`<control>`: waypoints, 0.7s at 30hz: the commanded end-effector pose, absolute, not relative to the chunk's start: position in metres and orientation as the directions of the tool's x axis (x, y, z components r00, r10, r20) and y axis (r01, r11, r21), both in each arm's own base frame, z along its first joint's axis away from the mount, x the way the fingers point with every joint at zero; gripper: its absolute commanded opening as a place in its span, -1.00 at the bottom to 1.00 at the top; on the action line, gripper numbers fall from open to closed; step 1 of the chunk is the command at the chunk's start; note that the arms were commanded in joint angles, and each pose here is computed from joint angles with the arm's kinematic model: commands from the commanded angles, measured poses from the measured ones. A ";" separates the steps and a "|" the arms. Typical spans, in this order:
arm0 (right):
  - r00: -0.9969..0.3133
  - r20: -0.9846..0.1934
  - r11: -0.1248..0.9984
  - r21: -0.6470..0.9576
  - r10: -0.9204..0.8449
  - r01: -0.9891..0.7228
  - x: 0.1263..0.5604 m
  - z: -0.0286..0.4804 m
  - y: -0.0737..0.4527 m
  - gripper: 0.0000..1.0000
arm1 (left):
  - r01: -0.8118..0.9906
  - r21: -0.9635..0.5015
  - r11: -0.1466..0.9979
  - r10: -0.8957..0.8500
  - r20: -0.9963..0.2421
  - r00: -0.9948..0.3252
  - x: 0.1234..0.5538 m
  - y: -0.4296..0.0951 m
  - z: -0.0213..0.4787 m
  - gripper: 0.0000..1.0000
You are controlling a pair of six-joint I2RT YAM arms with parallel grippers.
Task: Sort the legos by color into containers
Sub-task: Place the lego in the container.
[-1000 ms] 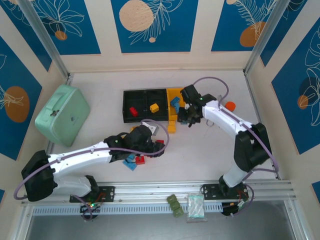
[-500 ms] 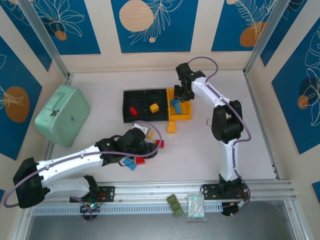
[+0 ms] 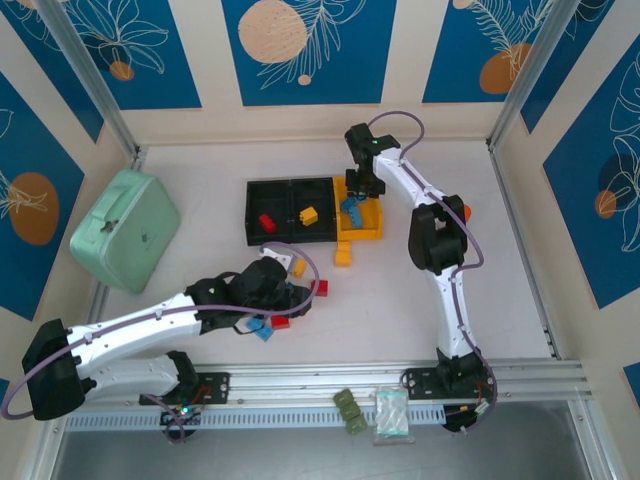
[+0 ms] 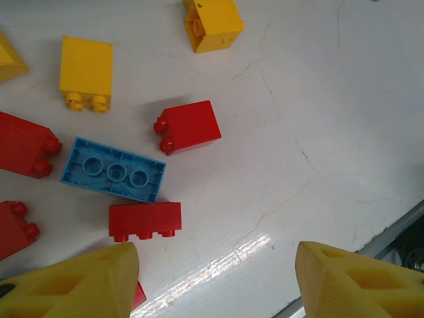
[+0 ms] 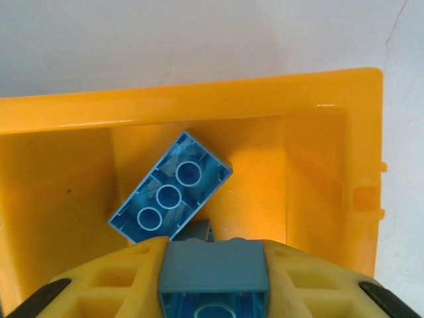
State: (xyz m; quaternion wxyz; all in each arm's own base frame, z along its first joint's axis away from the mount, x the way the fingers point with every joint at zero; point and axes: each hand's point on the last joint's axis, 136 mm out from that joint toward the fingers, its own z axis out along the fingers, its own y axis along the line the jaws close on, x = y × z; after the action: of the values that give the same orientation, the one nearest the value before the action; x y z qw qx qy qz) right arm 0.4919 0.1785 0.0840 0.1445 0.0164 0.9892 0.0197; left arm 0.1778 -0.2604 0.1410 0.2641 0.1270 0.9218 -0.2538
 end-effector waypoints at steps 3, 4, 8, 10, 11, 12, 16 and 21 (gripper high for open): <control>-0.964 -0.266 1.000 -0.001 0.015 0.016 0.489 0.081 0.175 -0.16 | 0.337 -0.384 0.860 0.085 -0.543 -0.835 0.178 -0.249 0.136 0.27; -0.964 -0.267 1.000 -0.002 0.014 0.015 0.489 0.081 0.175 -0.13 | 0.337 -0.384 0.860 0.083 -0.545 -0.834 0.178 -0.248 0.136 0.27; -0.959 -0.283 1.000 0.004 0.003 0.002 0.489 0.089 0.181 -0.08 | 0.329 -0.381 0.864 0.077 -0.547 -0.834 0.179 -0.246 0.137 0.28; -0.954 -0.300 1.000 0.014 -0.001 -0.006 0.489 0.099 0.185 -0.06 | 0.323 -0.376 0.868 0.071 -0.551 -0.832 0.180 -0.245 0.137 0.28; -0.952 -0.307 1.000 0.024 -0.002 -0.010 0.488 0.104 0.188 -0.06 | 0.320 -0.378 0.869 0.065 -0.553 -0.831 0.180 -0.244 0.138 0.28; -0.949 -0.314 0.999 0.039 -0.003 -0.016 0.487 0.110 0.191 -0.06 | 0.314 -0.375 0.872 0.059 -0.557 -0.828 0.181 -0.242 0.139 0.29; -0.927 -0.374 0.994 0.095 -0.008 -0.047 0.477 0.141 0.203 -0.06 | 0.282 -0.365 0.887 0.026 -0.571 -0.821 0.184 -0.229 0.145 0.30; -0.897 -0.441 0.976 0.195 0.000 -0.096 0.447 0.180 0.215 -0.06 | 0.213 -0.346 0.914 -0.017 -0.556 -0.831 0.189 -0.206 0.144 0.32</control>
State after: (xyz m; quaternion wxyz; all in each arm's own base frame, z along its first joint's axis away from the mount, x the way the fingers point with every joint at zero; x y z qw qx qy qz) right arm 0.4587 0.1997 0.1254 0.1717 -0.0144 0.9839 0.0475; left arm 0.1875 -0.2283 0.1529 0.2905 0.0785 0.9246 -0.2335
